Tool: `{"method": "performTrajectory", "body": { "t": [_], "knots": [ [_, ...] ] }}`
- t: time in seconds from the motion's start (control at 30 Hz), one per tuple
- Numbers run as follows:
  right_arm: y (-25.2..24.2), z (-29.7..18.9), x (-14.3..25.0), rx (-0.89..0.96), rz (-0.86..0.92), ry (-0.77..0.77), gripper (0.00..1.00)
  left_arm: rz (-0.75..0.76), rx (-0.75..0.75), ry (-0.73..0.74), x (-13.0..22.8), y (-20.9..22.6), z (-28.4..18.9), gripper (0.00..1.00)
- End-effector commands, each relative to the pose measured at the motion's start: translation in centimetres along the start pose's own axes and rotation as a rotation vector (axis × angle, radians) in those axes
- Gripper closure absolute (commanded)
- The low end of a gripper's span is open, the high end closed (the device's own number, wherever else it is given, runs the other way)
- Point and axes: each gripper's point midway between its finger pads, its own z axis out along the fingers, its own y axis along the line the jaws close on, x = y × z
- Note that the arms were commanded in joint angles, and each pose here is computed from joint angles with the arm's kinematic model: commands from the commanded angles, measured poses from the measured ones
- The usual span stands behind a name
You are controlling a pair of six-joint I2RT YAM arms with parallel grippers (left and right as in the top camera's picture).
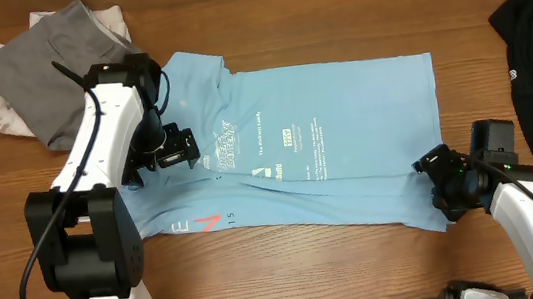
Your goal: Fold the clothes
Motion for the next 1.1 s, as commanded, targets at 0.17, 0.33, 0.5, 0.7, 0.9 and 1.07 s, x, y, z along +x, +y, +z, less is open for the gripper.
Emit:
{"method": "performTrajectory", "body": {
  "t": [0.17,0.33,0.5,0.7,0.9,1.07],
  "knots": [
    [-0.5,0.5,0.6,-0.004,0.024,0.017,0.16,0.024,0.007,-0.048,-0.5,-0.1,-1.1,0.00],
    [-0.3,1.3,0.8,-0.022,0.020,0.021,0.20,0.024,0.007,-0.048,-0.5,-0.1,-1.1,0.00],
    [0.9,1.9,1.2,-0.056,-0.022,0.026,0.27,0.024,0.007,-0.049,-0.5,-0.1,-1.1,0.00],
    [1.0,1.9,1.3,-0.056,-0.008,0.027,0.27,0.024,0.007,-0.048,-0.5,-0.1,-1.1,0.00],
    [0.9,2.0,1.1,-0.051,-0.009,0.018,0.28,0.024,0.007,-0.048,-0.5,-0.1,-1.1,0.00],
    [0.5,2.2,0.8,-0.031,-0.007,0.001,0.27,0.024,0.007,-0.049,-0.5,-0.1,-1.1,0.00]
  ]
}}
